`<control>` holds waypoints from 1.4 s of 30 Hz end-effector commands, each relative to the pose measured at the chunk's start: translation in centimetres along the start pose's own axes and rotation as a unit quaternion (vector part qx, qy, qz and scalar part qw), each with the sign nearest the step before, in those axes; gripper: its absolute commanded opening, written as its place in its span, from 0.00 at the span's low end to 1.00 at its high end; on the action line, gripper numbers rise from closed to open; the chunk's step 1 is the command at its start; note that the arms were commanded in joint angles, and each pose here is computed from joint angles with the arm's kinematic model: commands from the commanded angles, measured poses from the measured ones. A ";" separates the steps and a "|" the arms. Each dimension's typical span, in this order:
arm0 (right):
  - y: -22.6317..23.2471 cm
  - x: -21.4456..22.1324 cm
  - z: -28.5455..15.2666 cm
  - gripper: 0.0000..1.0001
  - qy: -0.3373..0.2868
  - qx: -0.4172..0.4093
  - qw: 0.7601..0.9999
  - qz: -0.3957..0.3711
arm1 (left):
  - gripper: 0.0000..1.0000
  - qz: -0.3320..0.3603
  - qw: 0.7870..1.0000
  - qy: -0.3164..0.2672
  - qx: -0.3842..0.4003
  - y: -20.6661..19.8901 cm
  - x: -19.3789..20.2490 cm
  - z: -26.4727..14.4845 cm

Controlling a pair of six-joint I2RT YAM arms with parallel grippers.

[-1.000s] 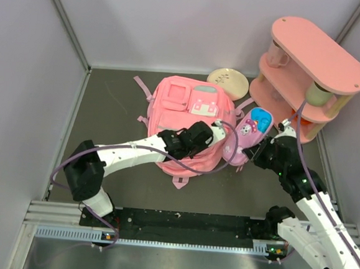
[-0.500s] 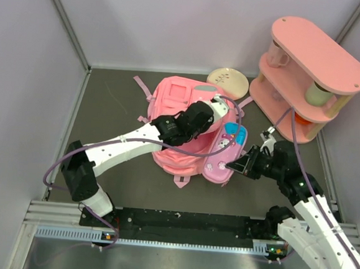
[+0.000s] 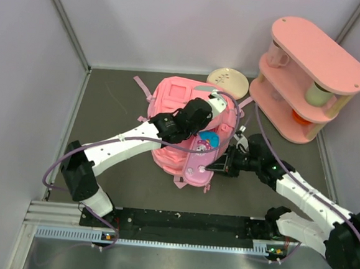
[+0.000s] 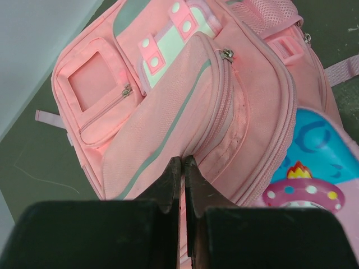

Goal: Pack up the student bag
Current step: Place the stationery in the student bag.

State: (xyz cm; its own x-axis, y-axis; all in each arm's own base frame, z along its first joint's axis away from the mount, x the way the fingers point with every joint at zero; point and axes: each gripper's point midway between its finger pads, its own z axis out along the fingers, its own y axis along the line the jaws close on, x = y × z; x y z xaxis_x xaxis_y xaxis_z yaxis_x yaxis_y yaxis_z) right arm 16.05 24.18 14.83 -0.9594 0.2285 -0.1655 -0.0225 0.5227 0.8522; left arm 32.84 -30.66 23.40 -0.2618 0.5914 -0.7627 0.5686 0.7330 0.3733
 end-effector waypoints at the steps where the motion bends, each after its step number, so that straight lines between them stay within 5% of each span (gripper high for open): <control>1: 5.7 -5.0 1.2 0.00 -0.075 -0.075 0.994 -0.036 | 0.00 -0.051 0.995 -0.073 -0.038 3.0 -4.8 -1.6; 8: 7.7 -11.1 6.3 0.00 -0.103 -0.082 0.991 -0.030 | 0.00 -0.049 0.995 -0.077 -0.031 2.9 -4.8 -1.9; 13: 8.0 -16.0 8.9 0.00 -0.178 -0.087 0.980 -0.007 | 0.00 -0.057 0.994 -0.085 -0.027 2.9 -5.1 -2.2; 24: 6.4 -22.3 7.8 0.00 -0.425 -0.065 0.901 0.055 | 0.00 -0.073 0.994 -0.080 -0.010 2.1 -4.0 -2.3; 28: 5.7 -23.7 8.8 0.18 -0.449 -0.049 0.887 0.091 | 0.00 -0.081 0.994 -0.077 0.004 1.4 -3.7 -2.2; 33: 6.3 -21.9 11.8 0.33 -0.376 -0.058 0.923 0.049 | 0.00 -0.087 0.994 -0.058 -0.019 2.0 -2.3 -2.2; 35: 4.5 -20.4 11.0 0.55 -0.372 -0.039 0.927 0.023 | 0.16 -0.093 0.994 -0.050 -0.028 2.5 -1.6 -2.5; 36: 4.0 -19.9 10.4 0.90 -0.371 -0.028 0.928 0.016 | 0.20 -0.101 0.993 -0.048 -0.031 2.5 -1.3 -2.6; 40: 2.2 -16.3 7.8 0.94 -0.335 0.010 0.942 -0.021 | 0.53 -0.141 0.988 -0.051 -0.038 3.9 -0.1 -3.3; 42: 1.9 -15.2 7.0 0.94 -0.325 0.018 0.945 -0.024 | 0.60 -0.162 0.984 -0.062 -0.038 4.6 -0.3 -4.2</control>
State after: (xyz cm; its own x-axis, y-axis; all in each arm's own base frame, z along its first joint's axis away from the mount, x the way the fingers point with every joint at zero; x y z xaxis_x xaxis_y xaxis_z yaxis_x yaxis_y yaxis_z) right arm 33.75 29.02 11.76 -0.6127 0.6846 -0.3948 0.0716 0.5456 0.8350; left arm 32.49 -27.22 25.03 -0.3236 0.4270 -0.8444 0.4626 0.8498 0.2525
